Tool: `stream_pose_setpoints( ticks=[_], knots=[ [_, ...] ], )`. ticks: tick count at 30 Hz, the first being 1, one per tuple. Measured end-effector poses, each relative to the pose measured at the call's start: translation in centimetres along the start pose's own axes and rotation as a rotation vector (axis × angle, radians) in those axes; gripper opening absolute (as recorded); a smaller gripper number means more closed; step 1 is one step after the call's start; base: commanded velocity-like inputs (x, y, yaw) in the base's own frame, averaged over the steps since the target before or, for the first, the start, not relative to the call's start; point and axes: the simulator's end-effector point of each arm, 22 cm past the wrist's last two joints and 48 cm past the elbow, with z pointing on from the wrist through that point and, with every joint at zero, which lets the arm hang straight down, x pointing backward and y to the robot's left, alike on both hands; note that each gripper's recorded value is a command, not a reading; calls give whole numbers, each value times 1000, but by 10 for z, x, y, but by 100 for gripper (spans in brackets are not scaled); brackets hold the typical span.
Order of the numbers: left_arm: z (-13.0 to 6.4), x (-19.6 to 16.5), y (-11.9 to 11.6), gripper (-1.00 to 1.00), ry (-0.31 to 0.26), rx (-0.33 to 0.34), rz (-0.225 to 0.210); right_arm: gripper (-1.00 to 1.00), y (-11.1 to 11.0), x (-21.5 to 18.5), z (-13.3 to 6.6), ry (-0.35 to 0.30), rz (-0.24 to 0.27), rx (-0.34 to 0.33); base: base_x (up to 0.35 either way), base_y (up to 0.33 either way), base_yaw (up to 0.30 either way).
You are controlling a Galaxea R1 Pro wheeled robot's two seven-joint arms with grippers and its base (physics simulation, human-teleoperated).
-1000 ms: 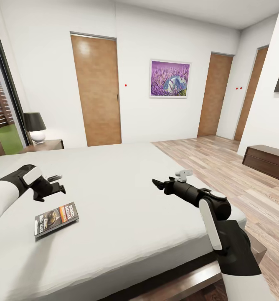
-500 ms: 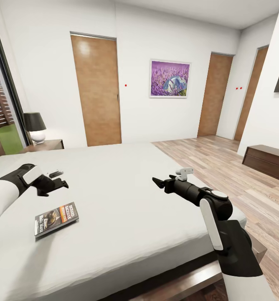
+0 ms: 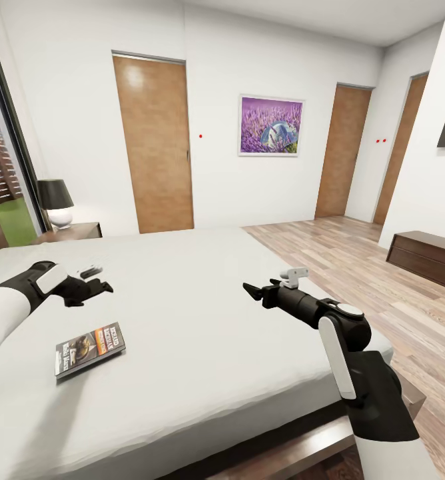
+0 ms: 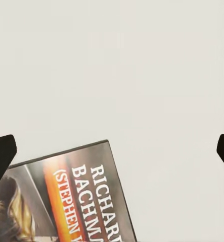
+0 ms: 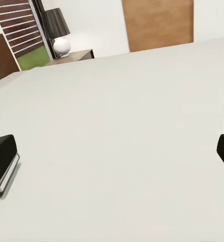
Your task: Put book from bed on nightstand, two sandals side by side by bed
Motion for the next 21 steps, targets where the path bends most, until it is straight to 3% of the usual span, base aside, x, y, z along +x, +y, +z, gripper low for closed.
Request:
stream_pose_setpoints(
  ticks=[6, 16, 17, 21],
  knots=[
    [13, 15, -5, 100, 1, 25, 5, 100, -12, 32, 0, 59, 36, 20, 0, 0, 0],
    [30, 37, 8, 100, -2, 5, 5, 100, -21, 77, -1, 143, 85, 38, 0, 0, 0],
    [28, 6, 8, 100, -146, 6, 11, 100, -21, 77, -1, 144, 86, 38, 0, 0, 0],
    [28, 9, 6, 100, -132, 10, 11, 100, -21, 79, -1, 148, 87, 39, 0, 0, 0]
  ],
)
